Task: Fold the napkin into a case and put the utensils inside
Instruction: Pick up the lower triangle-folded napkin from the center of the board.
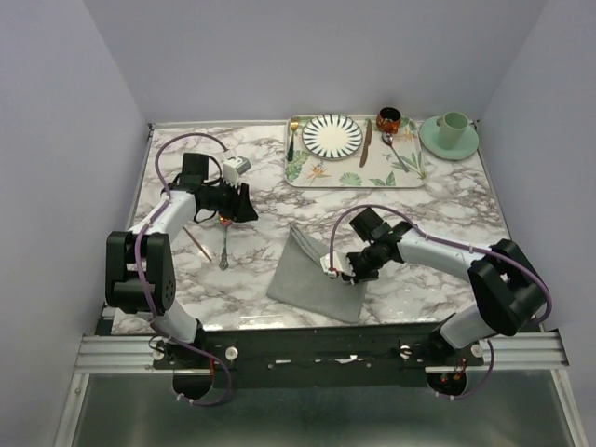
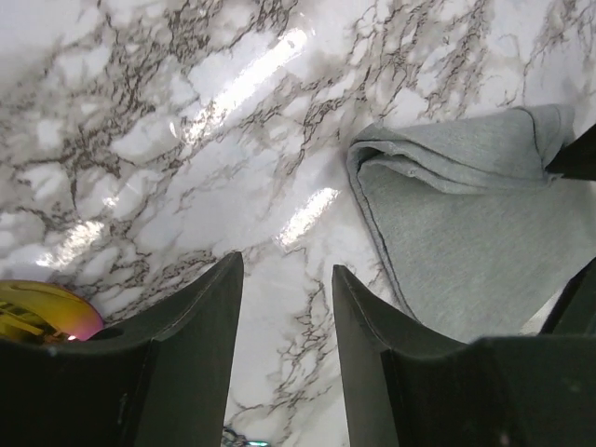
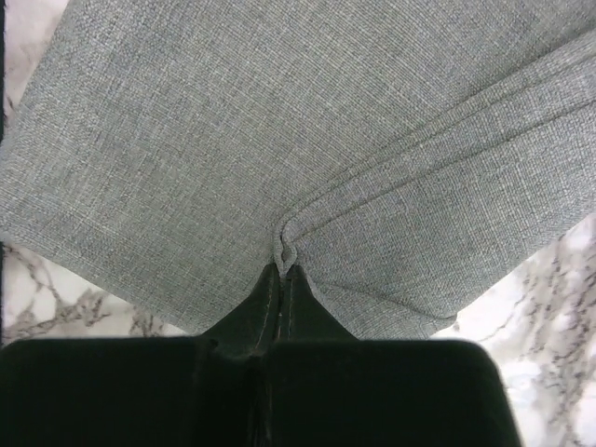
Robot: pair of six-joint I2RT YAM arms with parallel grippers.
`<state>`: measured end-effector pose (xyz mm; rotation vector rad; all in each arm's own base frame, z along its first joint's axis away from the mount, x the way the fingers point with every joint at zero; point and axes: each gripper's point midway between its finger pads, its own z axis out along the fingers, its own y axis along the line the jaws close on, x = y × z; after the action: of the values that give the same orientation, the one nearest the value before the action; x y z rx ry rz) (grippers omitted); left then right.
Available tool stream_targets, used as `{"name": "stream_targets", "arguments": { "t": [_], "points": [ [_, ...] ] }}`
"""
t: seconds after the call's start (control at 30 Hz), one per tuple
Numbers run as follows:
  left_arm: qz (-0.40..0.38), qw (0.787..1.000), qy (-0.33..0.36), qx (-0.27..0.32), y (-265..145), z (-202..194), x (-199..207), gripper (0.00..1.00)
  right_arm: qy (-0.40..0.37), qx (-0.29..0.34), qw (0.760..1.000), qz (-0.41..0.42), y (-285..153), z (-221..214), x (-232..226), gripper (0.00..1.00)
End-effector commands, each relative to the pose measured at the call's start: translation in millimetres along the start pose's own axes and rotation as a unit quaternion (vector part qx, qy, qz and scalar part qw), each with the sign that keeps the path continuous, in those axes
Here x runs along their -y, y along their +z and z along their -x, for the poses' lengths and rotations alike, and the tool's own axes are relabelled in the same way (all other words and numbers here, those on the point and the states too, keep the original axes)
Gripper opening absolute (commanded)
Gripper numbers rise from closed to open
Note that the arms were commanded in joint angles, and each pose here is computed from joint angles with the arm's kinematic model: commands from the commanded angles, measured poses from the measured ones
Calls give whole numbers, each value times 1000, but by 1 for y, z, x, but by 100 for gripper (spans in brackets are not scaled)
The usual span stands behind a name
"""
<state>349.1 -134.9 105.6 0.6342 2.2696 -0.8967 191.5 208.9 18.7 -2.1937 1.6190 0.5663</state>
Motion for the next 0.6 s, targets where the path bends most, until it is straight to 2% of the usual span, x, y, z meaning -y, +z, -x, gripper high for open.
{"name": "stream_targets", "arguments": {
  "t": [0.0, 0.17, 0.3, 0.33, 0.4, 0.57],
  "points": [
    [-34, 984, 172, -3, -8, 7, 17, 54, -98, -62, 992, -48, 4, -28, 22, 1],
    [-51, 963, 262, -27, 6, 13, 36, 54, -118, -76, 989, -57, 4, -31, 31, 1],
    [-86, 925, 363, -66, 20, 4, 54, 57, -128, -94, 985, -61, 4, -39, 32, 1],
    [-94, 909, 399, -71, 24, 2, 55, 58, -130, -95, 985, -63, 3, -39, 32, 1],
    [-100, 898, 422, -69, 28, 8, 59, 58, -130, -92, 985, -63, 2, -38, 29, 1],
    [-101, 890, 437, -81, 45, 26, 54, 52, -131, -90, 985, -66, 0, -37, 28, 1]
  ]
}}
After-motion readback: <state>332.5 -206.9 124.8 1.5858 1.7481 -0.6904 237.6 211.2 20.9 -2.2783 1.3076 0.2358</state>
